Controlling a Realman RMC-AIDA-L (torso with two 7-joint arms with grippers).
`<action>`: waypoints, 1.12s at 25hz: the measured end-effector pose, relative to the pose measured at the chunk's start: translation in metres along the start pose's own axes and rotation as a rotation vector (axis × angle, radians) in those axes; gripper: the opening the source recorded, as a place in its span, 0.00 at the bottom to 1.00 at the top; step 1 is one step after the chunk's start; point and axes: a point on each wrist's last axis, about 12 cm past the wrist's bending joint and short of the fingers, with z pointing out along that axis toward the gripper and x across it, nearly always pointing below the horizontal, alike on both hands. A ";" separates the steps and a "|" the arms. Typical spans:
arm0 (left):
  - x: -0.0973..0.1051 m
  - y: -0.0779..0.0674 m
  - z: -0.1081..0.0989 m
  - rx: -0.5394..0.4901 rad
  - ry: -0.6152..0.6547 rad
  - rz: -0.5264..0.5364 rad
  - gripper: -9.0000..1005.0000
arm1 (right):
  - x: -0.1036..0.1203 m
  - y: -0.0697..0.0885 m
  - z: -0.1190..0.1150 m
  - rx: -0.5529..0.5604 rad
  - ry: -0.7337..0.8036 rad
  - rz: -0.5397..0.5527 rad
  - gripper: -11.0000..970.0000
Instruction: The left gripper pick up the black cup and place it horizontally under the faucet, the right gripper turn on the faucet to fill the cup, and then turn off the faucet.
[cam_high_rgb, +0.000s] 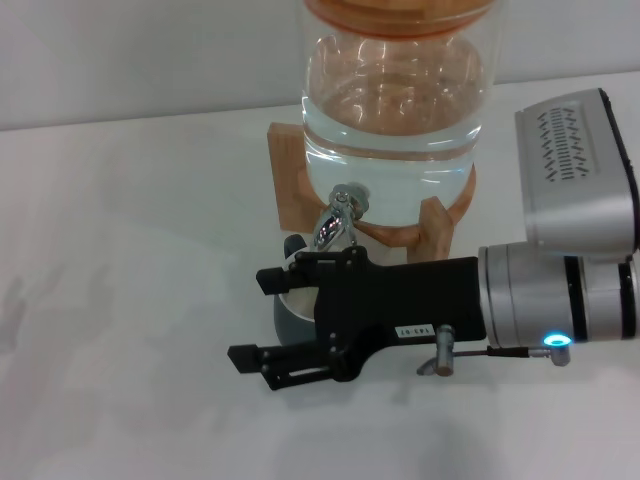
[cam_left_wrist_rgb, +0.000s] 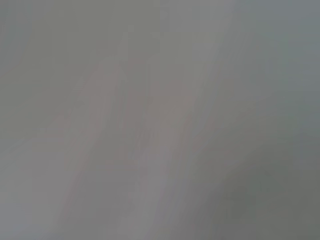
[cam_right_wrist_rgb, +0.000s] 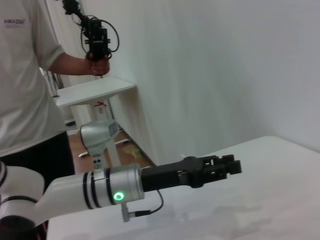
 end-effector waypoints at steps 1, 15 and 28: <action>0.000 0.000 0.000 0.000 0.000 -0.001 0.46 | 0.000 0.000 0.001 0.007 -0.002 0.000 0.85; 0.001 -0.002 0.000 0.004 0.002 -0.004 0.46 | 0.007 -0.011 0.000 0.072 -0.003 0.019 0.85; 0.000 -0.001 0.000 0.003 0.001 0.001 0.46 | 0.010 -0.020 -0.012 0.091 0.013 0.025 0.85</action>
